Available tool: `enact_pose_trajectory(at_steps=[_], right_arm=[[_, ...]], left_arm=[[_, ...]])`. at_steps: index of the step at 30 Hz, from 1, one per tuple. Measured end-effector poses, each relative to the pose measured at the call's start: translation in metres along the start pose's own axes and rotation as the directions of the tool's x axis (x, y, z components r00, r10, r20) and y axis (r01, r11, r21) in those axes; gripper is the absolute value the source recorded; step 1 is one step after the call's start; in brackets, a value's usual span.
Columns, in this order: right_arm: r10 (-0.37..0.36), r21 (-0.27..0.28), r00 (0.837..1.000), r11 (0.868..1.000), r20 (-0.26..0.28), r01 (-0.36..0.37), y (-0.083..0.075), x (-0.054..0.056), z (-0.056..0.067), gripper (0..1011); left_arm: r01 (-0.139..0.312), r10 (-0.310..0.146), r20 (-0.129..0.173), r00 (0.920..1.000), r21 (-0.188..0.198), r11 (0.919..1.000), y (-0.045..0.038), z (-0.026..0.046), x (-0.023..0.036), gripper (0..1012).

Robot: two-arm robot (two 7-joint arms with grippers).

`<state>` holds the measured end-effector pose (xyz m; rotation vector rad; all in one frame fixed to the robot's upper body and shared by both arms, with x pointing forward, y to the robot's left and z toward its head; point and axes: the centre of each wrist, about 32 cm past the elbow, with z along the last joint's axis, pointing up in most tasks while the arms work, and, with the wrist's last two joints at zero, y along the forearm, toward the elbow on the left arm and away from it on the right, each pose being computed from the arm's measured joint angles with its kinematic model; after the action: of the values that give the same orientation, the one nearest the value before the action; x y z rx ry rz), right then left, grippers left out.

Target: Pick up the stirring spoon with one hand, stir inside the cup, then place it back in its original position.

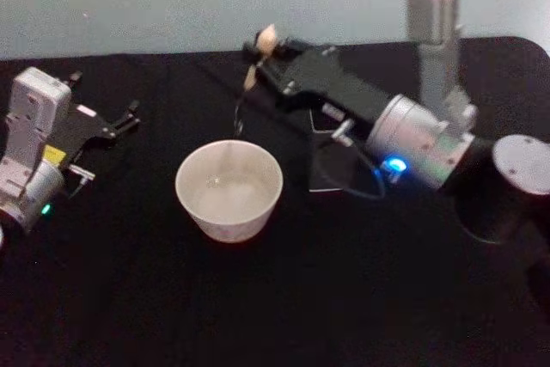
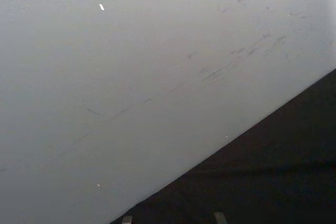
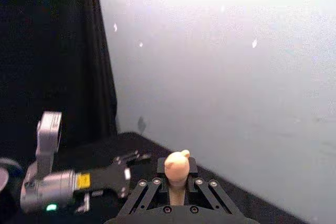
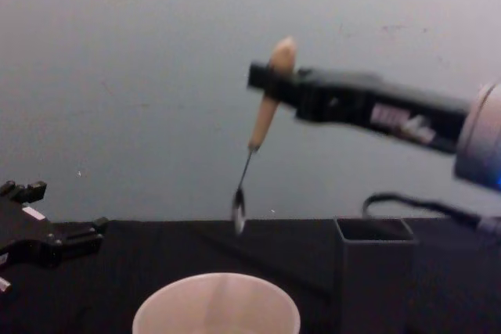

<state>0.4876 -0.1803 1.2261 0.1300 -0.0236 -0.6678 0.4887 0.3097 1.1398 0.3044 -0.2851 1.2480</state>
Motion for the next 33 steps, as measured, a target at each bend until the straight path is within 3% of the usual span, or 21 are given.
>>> enact_pose_trajectory(at_steps=[7,17,33], right_arm=[[-0.059,0.032,0.998,0.998,0.021,0.058,-0.019,0.006,0.021,194],[-0.128,0.016,0.991,0.992,0.050,0.127,-0.050,0.012,0.032,194],[-0.214,-0.048,0.975,0.975,0.054,0.216,-0.066,0.017,0.023,195]], left_arm=[[0.000,0.000,0.000,1.0000,0.000,1.0000,0.0000,0.0000,0.0000,1001],[0.000,0.000,0.000,1.0000,0.000,1.0000,0.0000,0.0000,0.0000,1001],[0.000,0.000,0.000,1.0000,0.000,1.0000,0.0000,0.0000,0.0000,1001]])
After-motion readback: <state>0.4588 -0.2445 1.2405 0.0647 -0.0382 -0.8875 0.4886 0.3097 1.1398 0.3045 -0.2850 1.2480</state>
